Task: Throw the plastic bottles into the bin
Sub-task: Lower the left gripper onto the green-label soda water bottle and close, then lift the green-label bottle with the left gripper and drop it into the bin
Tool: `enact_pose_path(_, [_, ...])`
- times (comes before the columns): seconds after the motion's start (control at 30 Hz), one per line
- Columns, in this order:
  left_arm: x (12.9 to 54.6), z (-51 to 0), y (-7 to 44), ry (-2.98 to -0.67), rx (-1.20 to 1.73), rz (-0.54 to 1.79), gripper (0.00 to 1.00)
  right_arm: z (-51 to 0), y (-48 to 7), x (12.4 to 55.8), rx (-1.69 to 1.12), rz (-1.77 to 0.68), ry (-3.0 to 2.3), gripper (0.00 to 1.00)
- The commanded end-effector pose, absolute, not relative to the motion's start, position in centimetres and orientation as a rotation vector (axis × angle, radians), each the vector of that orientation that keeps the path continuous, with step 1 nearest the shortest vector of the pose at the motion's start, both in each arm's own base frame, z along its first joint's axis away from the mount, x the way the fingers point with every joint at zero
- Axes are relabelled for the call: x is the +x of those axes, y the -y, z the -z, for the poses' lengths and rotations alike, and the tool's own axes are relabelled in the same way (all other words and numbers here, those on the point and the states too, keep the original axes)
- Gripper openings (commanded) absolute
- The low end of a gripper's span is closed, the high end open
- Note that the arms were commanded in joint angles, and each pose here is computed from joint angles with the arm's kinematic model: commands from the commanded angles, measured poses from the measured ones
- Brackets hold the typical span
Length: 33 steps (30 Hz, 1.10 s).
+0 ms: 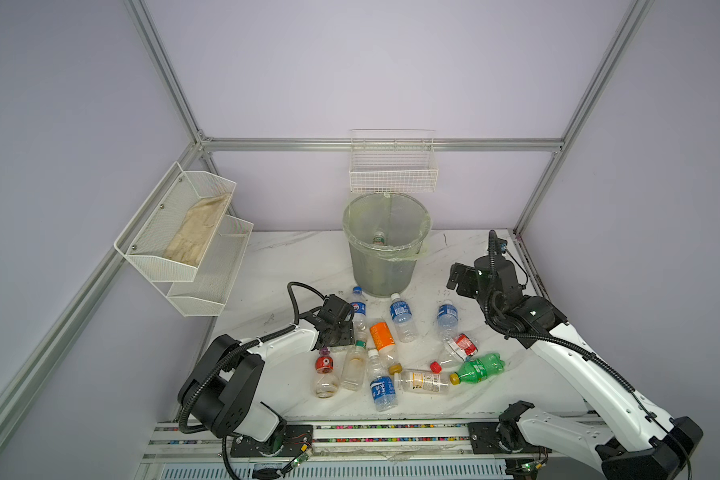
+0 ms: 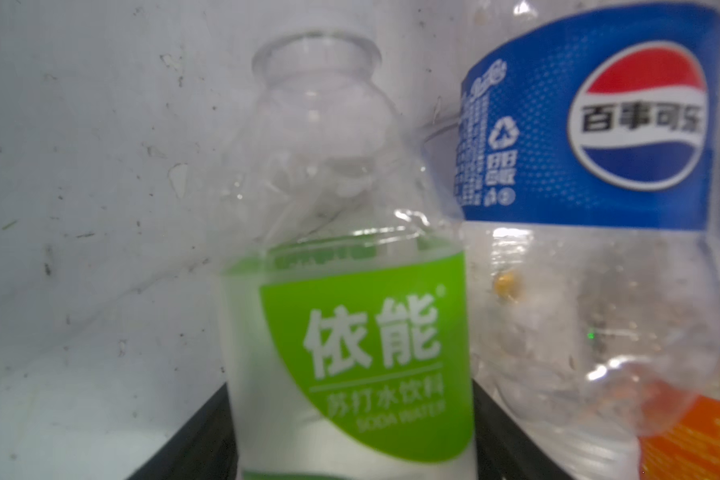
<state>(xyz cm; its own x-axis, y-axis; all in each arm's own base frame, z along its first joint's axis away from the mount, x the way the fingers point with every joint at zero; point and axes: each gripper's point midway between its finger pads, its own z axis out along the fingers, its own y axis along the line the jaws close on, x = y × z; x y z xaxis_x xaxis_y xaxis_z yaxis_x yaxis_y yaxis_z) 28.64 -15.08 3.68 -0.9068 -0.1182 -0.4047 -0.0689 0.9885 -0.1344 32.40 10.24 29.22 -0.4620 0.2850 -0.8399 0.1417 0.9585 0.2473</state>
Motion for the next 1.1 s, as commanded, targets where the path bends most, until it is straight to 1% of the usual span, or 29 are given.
enact_pose_path(0.0, [30.7, -5.7, 16.5, -2.641, -0.144, 0.221, 0.71, -28.8, -9.7, 31.9, 0.319, -0.163, -2.070, 0.97])
enact_pose_path(0.13, [30.8, -6.0, 16.5, -2.635, -0.144, 0.222, 0.59, -28.6, -9.6, 31.9, 0.321, -0.161, -2.072, 0.97])
enact_pose_path(0.27, [31.1, -7.8, 16.7, -2.604, -0.134, 0.239, 0.50, -28.6, -9.6, 31.8, 0.322, -0.164, -2.072, 0.97])
enact_pose_path(0.33, [31.4, -9.6, 16.7, -2.569, -0.128, 0.252, 0.46, -28.5, -9.6, 31.7, 0.321, -0.165, -2.075, 0.97])
enact_pose_path(0.53, [31.5, -17.2, 16.3, -2.375, -0.114, 0.343, 0.38, -28.6, -9.6, 31.7, 0.328, -0.177, -2.071, 0.97])
enact_pose_path(0.7, [30.7, -23.6, 14.2, -2.190, -0.127, 0.349, 0.33, -28.6, -9.6, 31.6, 0.328, -0.184, -2.071, 0.97])
enact_pose_path(0.87, [29.0, -29.8, 11.6, -1.992, -0.161, 0.359, 0.32, -28.7, -9.7, 31.5, 0.329, -0.193, -2.068, 0.97])
enact_pose_path(1.07, [25.7, -36.4, 8.4, -1.746, -0.190, 0.399, 0.32, -28.7, -9.7, 31.4, 0.334, -0.207, -2.067, 0.97])
